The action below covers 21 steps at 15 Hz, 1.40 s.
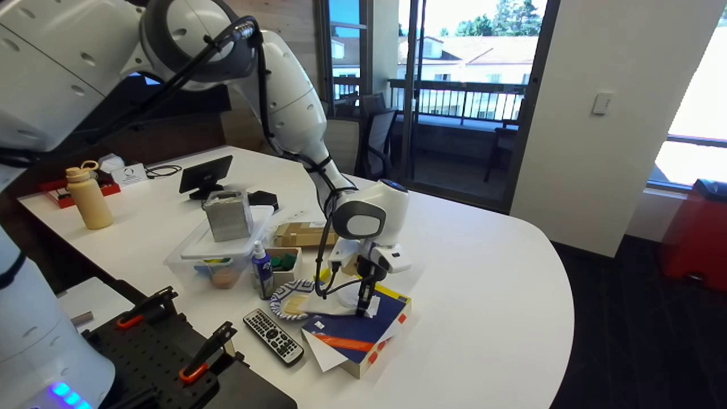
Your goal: Wipe the book with the towel
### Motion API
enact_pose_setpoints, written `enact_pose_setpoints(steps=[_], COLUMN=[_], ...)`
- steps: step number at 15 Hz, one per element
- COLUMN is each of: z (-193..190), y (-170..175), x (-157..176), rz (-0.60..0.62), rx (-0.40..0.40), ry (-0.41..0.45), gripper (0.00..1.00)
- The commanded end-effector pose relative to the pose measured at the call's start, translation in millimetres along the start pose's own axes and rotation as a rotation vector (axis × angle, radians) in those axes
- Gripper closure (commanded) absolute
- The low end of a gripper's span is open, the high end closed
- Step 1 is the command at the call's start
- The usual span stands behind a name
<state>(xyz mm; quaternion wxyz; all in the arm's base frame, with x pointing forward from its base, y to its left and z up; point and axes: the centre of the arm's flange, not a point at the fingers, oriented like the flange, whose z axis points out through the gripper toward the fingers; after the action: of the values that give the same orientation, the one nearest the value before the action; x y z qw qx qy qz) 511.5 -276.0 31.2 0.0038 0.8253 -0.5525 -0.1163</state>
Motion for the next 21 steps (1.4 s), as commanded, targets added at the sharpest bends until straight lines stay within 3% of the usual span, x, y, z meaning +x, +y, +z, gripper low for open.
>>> enact_pose_setpoints(steps=[1, 5, 9, 11, 17, 21], z=[-0.6, 8.1, 13.0, 11.7, -5.9, -2.5], y=[-10.9, -16.5, 1.7, 13.3, 34.4, 43.9], x=[-5.4, -13.0, -14.3, -7.4, 19.9, 29.5], rz=[-0.083, -0.146, -0.066, 0.016, 0.236, 0.300], rx=[0.017, 0.002, -0.087, -0.105, -0.112, -0.188], ry=[-0.075, -0.172, -0.225, -0.185, 0.064, 0.103], gripper=[1.00, 1.00, 1.00, 1.00, 1.00, 1.00])
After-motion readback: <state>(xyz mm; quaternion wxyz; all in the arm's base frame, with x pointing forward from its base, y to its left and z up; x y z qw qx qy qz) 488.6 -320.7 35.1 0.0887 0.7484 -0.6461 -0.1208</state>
